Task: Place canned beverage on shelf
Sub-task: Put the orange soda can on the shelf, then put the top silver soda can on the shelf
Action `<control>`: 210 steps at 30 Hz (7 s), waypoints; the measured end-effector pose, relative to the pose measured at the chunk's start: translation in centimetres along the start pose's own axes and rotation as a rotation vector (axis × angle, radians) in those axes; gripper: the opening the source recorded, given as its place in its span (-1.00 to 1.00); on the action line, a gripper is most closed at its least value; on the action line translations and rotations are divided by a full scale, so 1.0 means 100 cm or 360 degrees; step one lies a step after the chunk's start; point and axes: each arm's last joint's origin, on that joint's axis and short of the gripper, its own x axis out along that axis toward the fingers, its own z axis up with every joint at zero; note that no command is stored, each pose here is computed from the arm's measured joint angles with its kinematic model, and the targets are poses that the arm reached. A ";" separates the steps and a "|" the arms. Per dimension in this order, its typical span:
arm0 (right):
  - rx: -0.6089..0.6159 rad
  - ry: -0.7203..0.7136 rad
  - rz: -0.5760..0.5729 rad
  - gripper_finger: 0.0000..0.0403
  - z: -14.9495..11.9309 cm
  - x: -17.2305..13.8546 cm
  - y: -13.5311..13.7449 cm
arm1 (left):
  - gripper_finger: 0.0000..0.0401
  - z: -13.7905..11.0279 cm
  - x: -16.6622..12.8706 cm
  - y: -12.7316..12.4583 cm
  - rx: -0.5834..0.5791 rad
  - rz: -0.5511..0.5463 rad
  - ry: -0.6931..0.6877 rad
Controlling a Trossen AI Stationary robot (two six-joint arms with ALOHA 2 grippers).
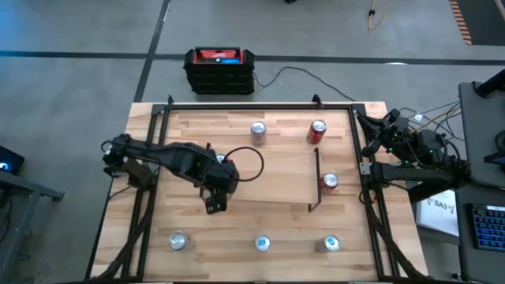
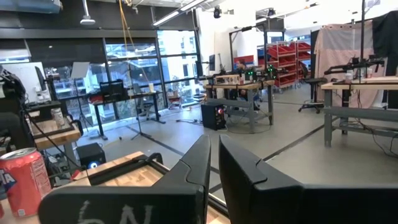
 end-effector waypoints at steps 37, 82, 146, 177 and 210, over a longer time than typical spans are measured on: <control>0.0000 0.0000 -0.0001 -0.89 0.000 0.000 0.000 | 0.46 0.013 0.003 0.024 -0.0043 -0.0023 0.0029; -0.0001 0.0001 -0.0001 -0.89 0.000 0.000 0.000 | 0.55 0.007 0.013 0.020 -0.0096 0.0002 0.0098; -0.0001 0.0001 -0.0001 -0.89 0.000 0.000 0.000 | 0.03 -0.037 -0.021 -0.072 0.0225 0.0134 -0.0365; 0.0000 0.0000 -0.0001 -0.89 0.000 0.000 0.000 | -0.03 -0.024 0.013 -0.071 0.0137 0.0286 -0.0216; 0.0000 0.0000 -0.0001 -0.89 0.000 0.000 0.000 | -0.03 -0.033 -0.070 -0.065 0.0444 0.0346 -0.0793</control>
